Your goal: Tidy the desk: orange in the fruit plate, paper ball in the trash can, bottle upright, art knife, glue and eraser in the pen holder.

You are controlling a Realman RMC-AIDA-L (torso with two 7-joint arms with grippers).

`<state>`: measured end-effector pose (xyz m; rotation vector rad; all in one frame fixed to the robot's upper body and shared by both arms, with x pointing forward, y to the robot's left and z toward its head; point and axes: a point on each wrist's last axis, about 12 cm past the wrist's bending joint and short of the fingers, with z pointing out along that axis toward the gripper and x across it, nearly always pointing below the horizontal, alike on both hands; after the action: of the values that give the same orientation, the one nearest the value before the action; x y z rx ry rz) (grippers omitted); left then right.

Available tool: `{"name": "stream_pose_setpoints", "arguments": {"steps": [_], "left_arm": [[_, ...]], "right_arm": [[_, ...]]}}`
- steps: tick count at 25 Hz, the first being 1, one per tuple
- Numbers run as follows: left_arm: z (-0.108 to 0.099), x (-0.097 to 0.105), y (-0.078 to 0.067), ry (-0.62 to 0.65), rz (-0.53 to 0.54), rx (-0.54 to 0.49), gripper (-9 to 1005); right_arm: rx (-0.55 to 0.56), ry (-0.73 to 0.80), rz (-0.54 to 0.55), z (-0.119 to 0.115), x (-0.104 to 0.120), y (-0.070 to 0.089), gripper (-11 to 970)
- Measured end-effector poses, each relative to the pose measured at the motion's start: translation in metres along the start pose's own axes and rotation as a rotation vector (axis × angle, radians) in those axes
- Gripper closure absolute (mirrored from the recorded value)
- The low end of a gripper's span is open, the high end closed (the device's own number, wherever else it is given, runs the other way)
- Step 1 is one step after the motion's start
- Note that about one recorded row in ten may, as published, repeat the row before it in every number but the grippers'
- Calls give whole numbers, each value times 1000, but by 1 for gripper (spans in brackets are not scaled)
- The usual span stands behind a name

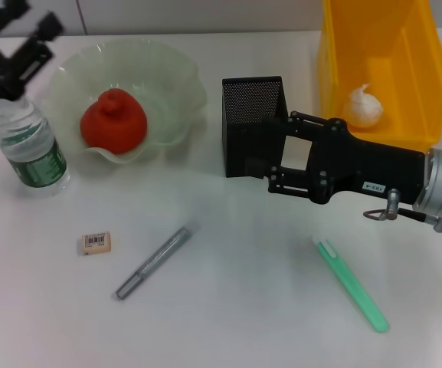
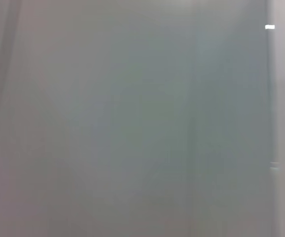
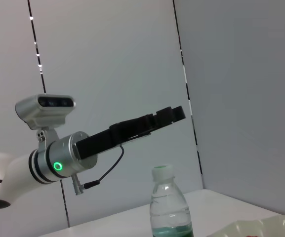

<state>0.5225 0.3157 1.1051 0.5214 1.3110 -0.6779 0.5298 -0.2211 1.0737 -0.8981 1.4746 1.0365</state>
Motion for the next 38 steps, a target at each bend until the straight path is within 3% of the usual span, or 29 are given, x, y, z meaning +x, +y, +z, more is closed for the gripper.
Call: {"name": "stream_pose_setpoints", "arguments": {"steps": [4,5,6,10,16,28,38], "left_arm": [[15,2,-9,20,-29,90,434],[26,1,-16,42,-53,160,434],[26,1,-16,42,-53,160,434],[42,1,-31,147,-90,329,434],[37,-6,-35,203,-170,436,434],[14,8,-43,411,-232,557,433],[6,22,-50,428,-215,534,433]], "right_arm": [[-2,-2,2,-1,0,1,226],[-11,-11,5,-2,0,3,226],[-11,-11,5,-2,0,3,226],[-39,-35,7,-9,0,9,226],[-59,11,-25,-24,9,18,227],[-112,102,-11,-51,7,27,227],[-96,227,86,-77,-43,7,227]]}}
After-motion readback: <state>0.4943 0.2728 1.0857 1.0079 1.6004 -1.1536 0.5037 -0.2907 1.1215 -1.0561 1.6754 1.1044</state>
